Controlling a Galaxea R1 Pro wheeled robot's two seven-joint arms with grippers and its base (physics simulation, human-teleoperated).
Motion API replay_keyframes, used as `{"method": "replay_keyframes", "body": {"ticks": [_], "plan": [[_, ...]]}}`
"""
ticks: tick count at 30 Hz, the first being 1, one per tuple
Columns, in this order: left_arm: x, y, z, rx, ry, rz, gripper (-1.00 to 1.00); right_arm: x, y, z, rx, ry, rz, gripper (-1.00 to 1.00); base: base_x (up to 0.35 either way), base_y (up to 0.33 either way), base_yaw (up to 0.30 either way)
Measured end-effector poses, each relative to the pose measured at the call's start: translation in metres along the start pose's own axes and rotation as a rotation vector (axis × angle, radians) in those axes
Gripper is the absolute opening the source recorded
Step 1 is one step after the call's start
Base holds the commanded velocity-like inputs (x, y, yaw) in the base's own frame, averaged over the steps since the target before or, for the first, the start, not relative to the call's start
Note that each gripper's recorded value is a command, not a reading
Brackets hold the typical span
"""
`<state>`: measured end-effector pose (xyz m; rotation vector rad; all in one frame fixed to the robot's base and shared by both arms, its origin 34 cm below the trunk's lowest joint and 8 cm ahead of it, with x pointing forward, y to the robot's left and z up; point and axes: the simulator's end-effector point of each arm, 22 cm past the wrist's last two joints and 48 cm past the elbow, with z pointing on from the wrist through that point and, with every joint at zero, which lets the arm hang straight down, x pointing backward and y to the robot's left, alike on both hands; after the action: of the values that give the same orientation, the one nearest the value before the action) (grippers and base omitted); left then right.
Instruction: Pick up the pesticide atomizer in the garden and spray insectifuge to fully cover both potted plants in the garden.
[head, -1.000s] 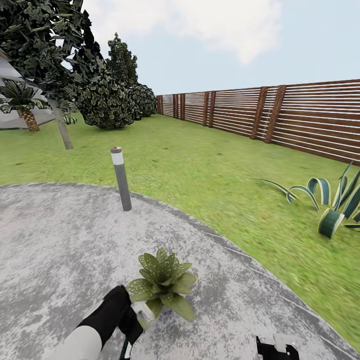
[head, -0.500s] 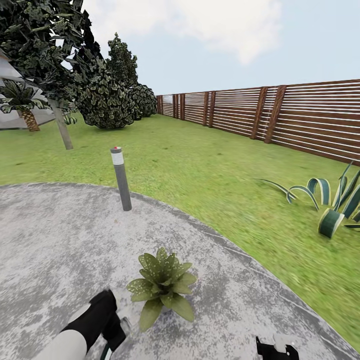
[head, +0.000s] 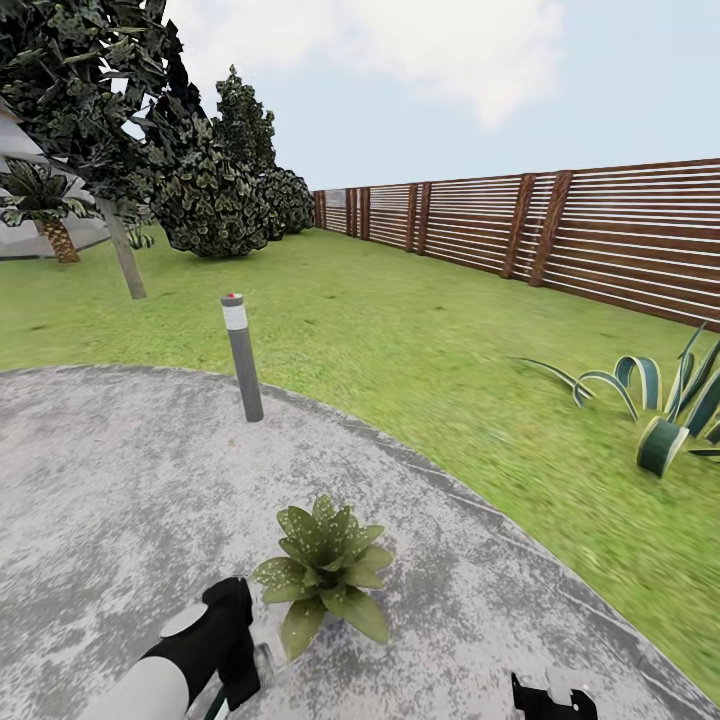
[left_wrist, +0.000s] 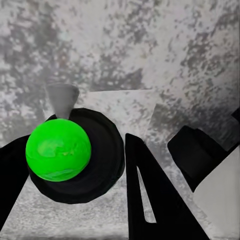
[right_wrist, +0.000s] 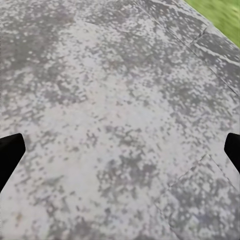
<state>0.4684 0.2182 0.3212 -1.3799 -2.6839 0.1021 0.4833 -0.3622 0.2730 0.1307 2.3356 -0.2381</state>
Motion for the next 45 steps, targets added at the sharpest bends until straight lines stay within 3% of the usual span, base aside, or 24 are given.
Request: {"method": "replay_keyframes", "body": {"ticks": [6,14,21,25,29,33,38,45], "plan": [[0.029,0.016,0.004,-0.011,0.030,-0.035,-1.00,0.000,0.000,0.000,-0.001,0.000,0.000,1.00,0.000,0.000,0.000],[-0.007,0.022,-0.017,-0.047,-0.043,-0.022,-1.00,0.000,0.001,0.000,-0.001,0.001,0.001,1.00,0.000,0.000,0.000],[0.032,0.037,-0.008,-0.056,0.008,-0.051,-1.00,0.000,0.001,0.000,-0.001,0.001,0.001,1.00,0.000,0.000,0.000],[0.033,0.029,-0.003,-0.038,0.014,-0.053,-1.00,0.000,0.001,0.000,-0.001,0.000,0.000,1.00,0.000,0.000,0.000],[-0.009,0.008,-0.008,-0.022,-0.038,-0.014,-1.00,0.000,0.001,0.000,0.000,0.000,0.001,1.00,0.000,0.000,0.000],[-0.002,0.014,-0.009,-0.031,-0.031,-0.019,-1.00,0.000,0.001,0.000,-0.001,0.000,0.001,1.00,0.000,0.000,0.000],[0.039,0.040,-0.006,-0.058,0.017,-0.059,-1.00,0.000,0.001,0.000,-0.001,0.000,0.001,1.00,0.000,0.000,0.000],[0.013,0.031,-0.012,-0.046,-0.039,-0.057,-1.00,-0.001,0.000,0.000,0.000,-0.001,0.002,1.00,0.000,0.000,0.000]]}}
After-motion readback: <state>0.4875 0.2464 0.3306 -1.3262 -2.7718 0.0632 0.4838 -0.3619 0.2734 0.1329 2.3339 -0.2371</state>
